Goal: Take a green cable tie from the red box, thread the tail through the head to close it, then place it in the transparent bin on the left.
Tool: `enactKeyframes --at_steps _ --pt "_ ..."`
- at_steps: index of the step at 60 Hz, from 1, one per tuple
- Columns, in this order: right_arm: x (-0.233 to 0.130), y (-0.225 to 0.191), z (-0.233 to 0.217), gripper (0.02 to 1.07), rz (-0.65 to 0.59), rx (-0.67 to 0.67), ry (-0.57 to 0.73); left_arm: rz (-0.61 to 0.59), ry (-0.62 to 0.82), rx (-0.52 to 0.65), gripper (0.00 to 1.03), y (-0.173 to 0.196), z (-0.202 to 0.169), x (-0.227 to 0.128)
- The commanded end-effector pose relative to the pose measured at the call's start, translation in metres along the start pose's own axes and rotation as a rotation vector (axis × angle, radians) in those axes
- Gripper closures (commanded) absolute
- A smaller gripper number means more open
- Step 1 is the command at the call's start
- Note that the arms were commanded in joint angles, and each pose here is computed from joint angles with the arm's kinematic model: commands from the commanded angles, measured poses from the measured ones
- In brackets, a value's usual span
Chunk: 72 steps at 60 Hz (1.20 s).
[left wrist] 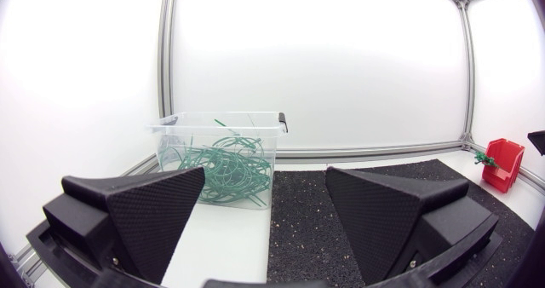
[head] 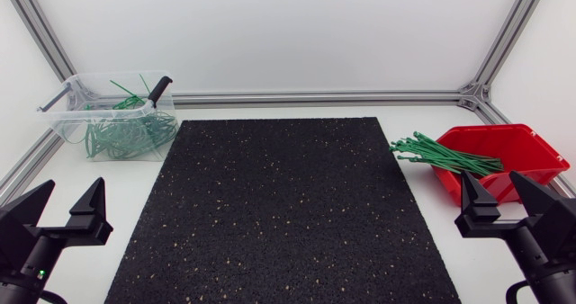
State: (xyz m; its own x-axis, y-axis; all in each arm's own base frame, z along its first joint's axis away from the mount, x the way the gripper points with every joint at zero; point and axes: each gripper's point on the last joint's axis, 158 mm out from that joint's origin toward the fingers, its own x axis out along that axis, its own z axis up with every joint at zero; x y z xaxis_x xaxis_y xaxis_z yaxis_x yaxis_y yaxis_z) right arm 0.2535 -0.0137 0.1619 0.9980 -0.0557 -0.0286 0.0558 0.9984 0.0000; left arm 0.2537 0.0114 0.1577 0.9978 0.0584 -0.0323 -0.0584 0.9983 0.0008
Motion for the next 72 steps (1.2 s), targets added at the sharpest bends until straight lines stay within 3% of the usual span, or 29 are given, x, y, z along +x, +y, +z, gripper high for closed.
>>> enactKeyframes --at_steps 1,14,32,51,72 --pt "-0.003 0.000 0.020 0.05 0.000 0.005 -0.053 -0.003 0.052 -0.005 0.04 -0.001 -0.023 0.001" --pt "-0.011 0.000 0.070 0.06 -0.002 0.004 -0.111 -0.002 0.051 -0.007 0.04 -0.001 -0.023 0.002" --pt "0.017 0.001 0.121 0.06 0.004 0.003 0.005 0.003 0.051 -0.005 0.04 0.000 -0.023 0.002" --pt "0.069 -0.005 0.126 0.08 -0.003 -0.033 0.345 0.001 0.049 -0.007 0.04 0.000 -0.022 0.002" --pt "0.111 -0.023 0.104 0.07 0.017 -0.123 0.586 0.003 0.049 -0.007 0.04 0.000 -0.022 0.002"
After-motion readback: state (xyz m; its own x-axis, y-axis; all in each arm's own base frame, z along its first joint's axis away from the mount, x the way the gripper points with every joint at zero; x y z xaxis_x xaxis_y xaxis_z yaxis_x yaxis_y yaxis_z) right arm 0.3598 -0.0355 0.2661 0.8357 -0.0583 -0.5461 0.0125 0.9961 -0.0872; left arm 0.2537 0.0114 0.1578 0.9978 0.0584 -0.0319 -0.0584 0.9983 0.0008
